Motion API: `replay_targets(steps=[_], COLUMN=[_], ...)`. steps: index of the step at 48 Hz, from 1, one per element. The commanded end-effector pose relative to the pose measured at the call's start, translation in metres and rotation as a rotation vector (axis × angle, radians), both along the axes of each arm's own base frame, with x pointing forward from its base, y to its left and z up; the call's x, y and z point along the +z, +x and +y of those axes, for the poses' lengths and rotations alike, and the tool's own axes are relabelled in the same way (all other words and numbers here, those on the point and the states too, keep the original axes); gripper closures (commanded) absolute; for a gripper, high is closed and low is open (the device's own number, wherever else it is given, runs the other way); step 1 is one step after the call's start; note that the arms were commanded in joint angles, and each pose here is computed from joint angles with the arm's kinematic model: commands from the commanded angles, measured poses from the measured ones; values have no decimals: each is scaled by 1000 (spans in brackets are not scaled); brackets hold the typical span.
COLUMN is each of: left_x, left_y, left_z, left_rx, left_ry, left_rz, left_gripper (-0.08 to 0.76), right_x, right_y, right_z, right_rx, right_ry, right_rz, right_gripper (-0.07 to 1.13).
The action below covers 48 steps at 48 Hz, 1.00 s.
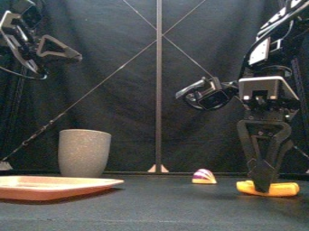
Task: Pick the fries then place it on the pink plate
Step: Place fries on the pink plate
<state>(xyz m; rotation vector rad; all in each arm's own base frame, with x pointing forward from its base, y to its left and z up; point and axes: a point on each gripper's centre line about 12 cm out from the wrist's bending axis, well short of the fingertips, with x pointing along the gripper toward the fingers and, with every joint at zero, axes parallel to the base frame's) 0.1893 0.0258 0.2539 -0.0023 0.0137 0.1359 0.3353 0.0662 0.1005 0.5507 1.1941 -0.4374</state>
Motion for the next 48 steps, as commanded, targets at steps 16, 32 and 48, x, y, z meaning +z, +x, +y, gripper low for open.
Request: replay_targets(steps=[16,32,48], left_x=[6,6,2], left_y=[1,0,-1], left_z=[0,6,7], left_rx=[2,29,38], left_ry=[4,4,4], left_rz=[-20,-18,-9], left_gripper=[662,662,662], right_x=[63,95,77], right_y=[57,146,205], right_z=[10,11,-8], right_rx=[18,113,119], right_ry=[6,-78,-142], right_rz=[-185,-439,-466], right_gripper=[451,445,274])
